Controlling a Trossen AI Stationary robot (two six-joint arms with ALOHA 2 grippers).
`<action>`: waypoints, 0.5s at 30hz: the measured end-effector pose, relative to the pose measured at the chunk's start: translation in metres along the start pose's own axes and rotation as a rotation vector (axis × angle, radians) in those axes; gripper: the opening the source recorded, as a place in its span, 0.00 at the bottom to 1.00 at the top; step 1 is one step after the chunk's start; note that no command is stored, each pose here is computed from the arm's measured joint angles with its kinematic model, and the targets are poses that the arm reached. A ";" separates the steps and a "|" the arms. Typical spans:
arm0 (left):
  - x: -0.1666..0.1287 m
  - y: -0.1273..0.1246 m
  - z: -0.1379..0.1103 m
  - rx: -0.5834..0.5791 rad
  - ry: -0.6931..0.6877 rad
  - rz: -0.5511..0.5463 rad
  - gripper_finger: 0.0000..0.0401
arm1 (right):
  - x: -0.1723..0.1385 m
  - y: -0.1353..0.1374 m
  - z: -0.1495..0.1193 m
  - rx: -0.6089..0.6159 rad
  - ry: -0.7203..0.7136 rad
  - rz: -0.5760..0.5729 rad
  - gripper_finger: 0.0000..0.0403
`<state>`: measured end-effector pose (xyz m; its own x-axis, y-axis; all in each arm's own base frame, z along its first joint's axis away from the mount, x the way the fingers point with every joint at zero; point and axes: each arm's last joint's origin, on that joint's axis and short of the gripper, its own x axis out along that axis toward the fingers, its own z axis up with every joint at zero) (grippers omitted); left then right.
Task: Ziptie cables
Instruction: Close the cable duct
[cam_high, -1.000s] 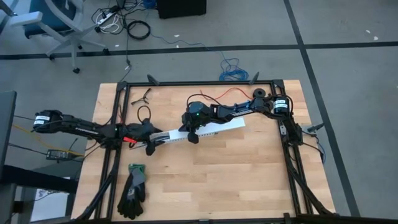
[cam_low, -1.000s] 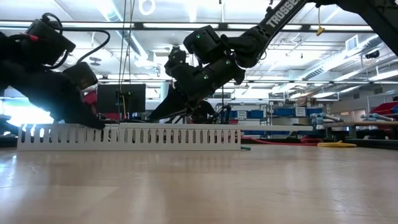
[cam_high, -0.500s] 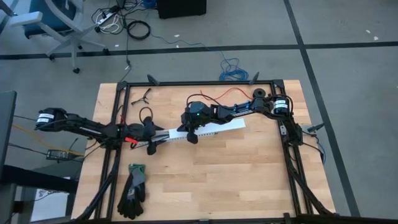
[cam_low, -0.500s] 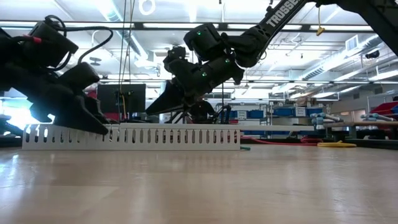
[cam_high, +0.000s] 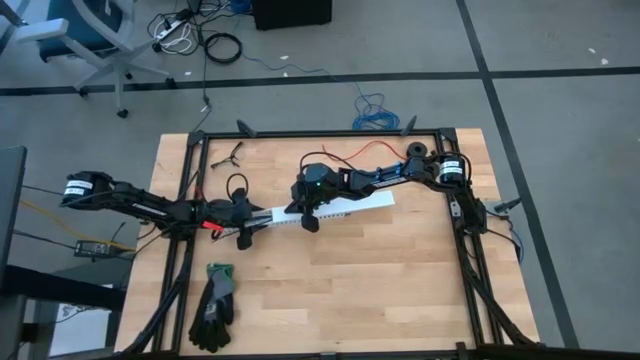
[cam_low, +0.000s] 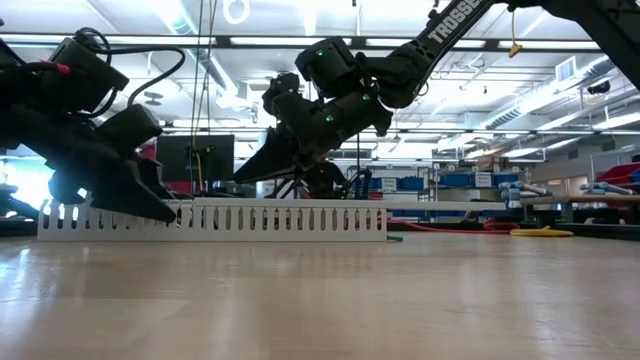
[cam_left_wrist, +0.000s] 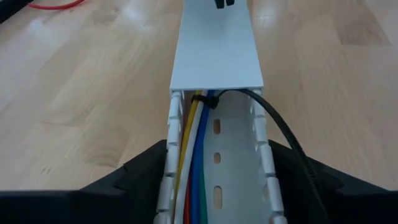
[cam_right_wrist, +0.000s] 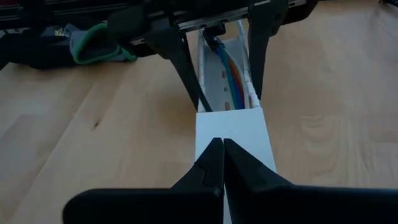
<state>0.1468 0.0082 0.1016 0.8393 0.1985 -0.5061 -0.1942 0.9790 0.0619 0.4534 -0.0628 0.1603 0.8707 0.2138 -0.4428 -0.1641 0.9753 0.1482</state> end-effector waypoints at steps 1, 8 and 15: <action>0.000 0.000 0.000 0.000 0.000 -0.001 0.64 | 0.000 0.000 0.000 0.000 0.000 0.003 0.00; 0.000 0.000 0.000 -0.008 -0.001 -0.002 0.58 | 0.000 0.000 0.000 0.001 0.000 0.005 0.00; 0.000 0.000 0.001 -0.025 -0.006 -0.004 0.58 | -0.026 0.004 0.009 0.048 0.148 -0.058 0.00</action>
<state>0.1471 0.0081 0.1021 0.8430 0.1947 -0.5015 -0.2032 0.9784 0.0383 0.4344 -0.0644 0.1801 0.7996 0.1666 -0.5770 -0.0899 0.9831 0.1592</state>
